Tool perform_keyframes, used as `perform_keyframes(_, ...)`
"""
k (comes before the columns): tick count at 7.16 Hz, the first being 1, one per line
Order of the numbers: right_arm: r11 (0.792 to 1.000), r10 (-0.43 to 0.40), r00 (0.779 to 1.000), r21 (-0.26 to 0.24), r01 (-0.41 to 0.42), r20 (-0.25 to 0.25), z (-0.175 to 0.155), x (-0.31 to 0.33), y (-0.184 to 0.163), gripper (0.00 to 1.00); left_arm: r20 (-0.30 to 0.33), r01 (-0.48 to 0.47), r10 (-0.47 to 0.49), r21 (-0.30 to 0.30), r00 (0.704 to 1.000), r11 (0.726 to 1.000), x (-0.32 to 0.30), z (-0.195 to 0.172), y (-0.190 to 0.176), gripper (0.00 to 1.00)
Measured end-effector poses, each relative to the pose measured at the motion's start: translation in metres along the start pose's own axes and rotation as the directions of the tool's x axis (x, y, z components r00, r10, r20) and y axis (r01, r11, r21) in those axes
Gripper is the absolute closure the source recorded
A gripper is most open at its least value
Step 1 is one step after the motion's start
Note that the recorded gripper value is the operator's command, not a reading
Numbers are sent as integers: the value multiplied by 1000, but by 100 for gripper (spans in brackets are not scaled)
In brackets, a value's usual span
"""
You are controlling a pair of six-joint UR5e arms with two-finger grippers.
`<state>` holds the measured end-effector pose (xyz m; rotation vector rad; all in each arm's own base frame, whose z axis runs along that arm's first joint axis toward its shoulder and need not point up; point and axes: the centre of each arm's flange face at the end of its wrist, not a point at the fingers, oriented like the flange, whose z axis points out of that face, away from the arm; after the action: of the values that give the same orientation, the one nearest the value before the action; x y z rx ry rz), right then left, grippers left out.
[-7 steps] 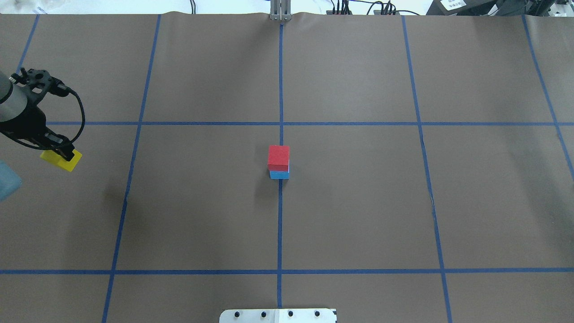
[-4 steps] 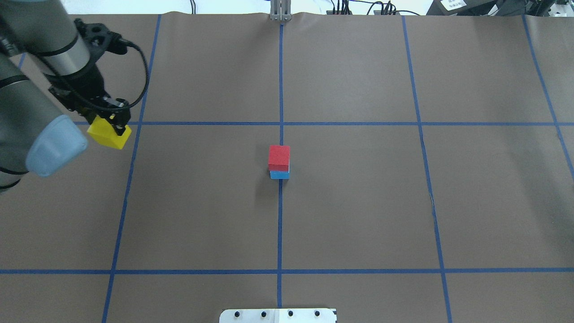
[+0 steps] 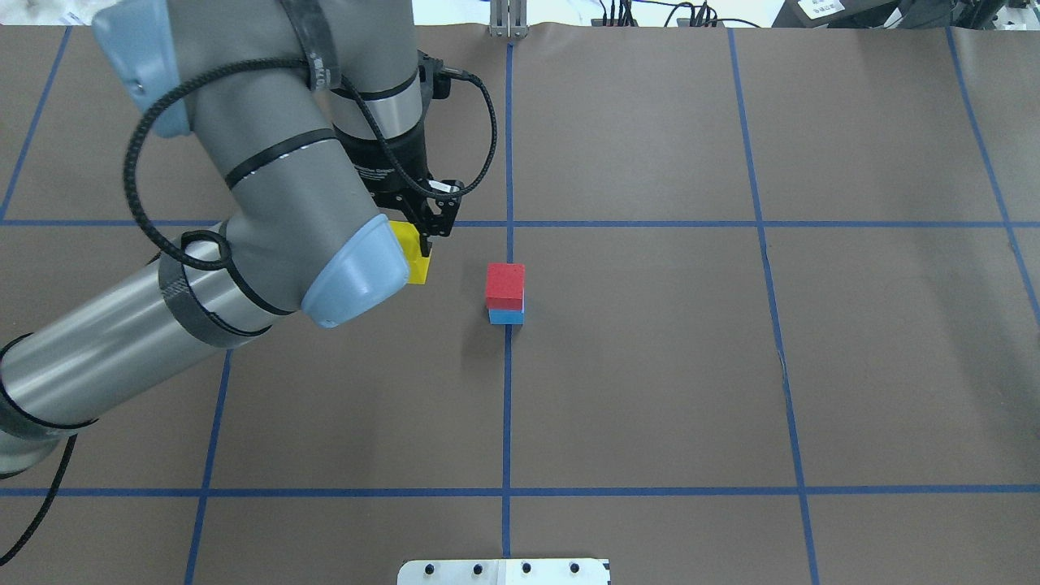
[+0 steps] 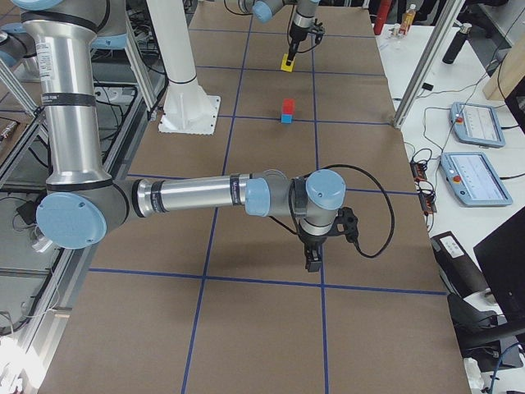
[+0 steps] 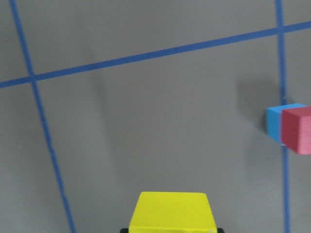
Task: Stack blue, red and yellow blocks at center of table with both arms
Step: 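Carry the yellow cube with the left gripper above the red cube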
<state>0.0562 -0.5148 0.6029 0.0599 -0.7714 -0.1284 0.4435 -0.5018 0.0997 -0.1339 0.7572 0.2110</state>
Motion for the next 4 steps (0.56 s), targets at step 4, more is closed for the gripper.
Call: perform_keyframes(4,1000,-8,1000,2,8,0,0,3,2,1,-32,42,-41,12,999,999,85,36,-23,100)
